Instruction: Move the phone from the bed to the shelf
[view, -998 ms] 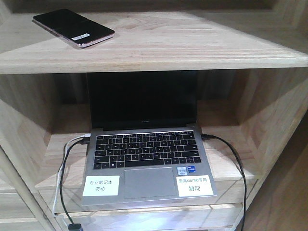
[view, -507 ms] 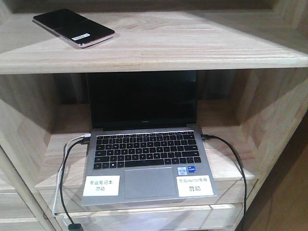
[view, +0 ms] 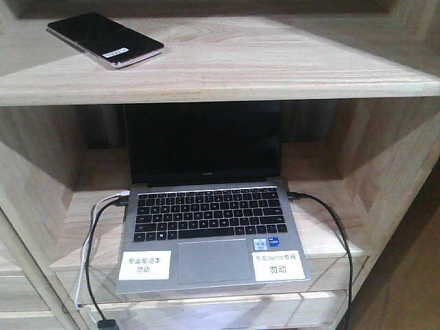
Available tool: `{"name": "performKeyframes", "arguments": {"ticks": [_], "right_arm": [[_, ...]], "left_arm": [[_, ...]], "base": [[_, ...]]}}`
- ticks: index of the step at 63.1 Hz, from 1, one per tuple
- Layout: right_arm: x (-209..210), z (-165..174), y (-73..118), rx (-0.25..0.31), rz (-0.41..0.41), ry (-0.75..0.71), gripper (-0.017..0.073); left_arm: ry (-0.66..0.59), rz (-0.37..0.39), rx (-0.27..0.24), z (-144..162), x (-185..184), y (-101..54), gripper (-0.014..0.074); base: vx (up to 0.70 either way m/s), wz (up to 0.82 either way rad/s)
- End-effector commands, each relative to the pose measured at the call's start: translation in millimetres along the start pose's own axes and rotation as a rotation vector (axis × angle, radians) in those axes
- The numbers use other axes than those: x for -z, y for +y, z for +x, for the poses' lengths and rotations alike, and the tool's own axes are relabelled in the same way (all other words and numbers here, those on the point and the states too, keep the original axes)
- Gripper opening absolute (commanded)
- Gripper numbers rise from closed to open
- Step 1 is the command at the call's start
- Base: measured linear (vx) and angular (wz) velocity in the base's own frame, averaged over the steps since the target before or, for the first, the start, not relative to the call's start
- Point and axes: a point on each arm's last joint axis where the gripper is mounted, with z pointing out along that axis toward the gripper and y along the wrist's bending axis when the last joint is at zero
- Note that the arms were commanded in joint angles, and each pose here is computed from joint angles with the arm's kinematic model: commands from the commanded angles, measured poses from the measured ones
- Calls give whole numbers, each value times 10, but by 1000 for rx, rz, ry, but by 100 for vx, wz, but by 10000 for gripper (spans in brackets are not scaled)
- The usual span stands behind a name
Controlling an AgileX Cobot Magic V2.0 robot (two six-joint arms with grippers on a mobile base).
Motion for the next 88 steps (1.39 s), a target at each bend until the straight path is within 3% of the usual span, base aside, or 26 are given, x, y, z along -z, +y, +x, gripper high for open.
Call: {"name": "performKeyframes", "arguments": {"ticks": [1,88], "right_arm": [[8,-51,-10,24,15,-88,-4],[7,-44,-9,24,14,-80,-4]], "left_arm": [[-71,-3,9,-43,3,2,1],[-71,-3,9,-43,3,2,1]], "base": [[0,0],[0,0]]}}
